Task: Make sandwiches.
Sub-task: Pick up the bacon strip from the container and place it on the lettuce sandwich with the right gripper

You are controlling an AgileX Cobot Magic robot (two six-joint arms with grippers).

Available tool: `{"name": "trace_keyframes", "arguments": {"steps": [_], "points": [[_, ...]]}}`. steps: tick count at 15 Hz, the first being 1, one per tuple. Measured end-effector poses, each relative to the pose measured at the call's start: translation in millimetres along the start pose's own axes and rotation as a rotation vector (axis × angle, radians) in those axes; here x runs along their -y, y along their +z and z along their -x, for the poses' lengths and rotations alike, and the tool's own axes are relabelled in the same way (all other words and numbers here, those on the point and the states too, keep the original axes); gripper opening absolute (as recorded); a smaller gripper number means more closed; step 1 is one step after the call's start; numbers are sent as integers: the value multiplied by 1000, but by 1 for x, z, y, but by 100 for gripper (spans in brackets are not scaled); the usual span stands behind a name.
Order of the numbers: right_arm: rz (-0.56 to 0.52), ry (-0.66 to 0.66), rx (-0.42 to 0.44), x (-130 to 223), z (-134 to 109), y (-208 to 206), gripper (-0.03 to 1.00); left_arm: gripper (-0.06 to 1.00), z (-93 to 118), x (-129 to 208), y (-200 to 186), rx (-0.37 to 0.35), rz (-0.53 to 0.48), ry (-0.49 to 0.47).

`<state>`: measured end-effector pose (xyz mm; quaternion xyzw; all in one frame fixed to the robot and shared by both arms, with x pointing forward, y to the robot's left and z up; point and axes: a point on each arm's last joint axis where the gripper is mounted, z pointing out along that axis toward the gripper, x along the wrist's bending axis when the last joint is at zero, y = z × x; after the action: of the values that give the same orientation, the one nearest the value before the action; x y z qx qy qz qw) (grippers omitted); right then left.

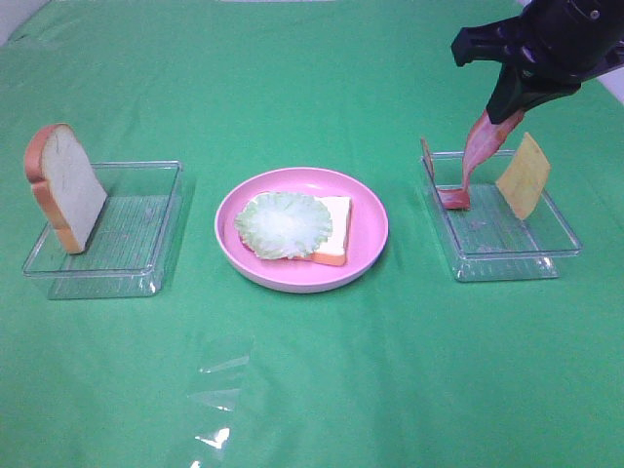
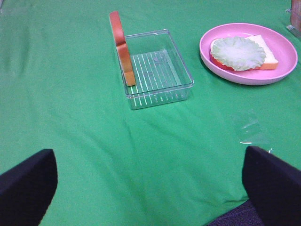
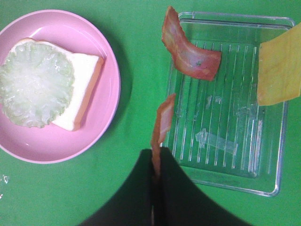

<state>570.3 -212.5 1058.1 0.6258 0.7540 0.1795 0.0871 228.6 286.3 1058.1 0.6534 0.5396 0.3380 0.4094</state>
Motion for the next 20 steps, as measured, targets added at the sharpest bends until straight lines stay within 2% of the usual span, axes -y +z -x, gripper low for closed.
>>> {"name": "trace_keyframes", "arguments": {"steps": [2, 5, 8, 12, 13, 15, 18, 20], "points": [[2, 2, -3, 0, 0, -1, 1, 99, 0, 0, 0, 0, 0, 0], [8, 32, -64, -1, -10, 3, 1, 99, 0, 0, 0, 0, 0, 0], [10, -34, -112, -2, -43, 20, 1, 99, 0, 0, 0, 0, 0, 0], [76, -56, -259, -1, -104, 45, 1, 99, 0, 0, 0, 0, 0, 0], [89, -54, -273, -1, -110, 48, 1, 99, 0, 0, 0, 0, 0, 0], [117, -80, -340, 2, -141, 70, 1, 99, 0, 0, 0, 0, 0, 0], [106, -74, -391, -6, -159, 93, 1, 99, 0, 0, 0, 0, 0, 0], [97, -92, -380, -8, -160, 106, 1, 99, 0, 0, 0, 0, 0, 0]]}}
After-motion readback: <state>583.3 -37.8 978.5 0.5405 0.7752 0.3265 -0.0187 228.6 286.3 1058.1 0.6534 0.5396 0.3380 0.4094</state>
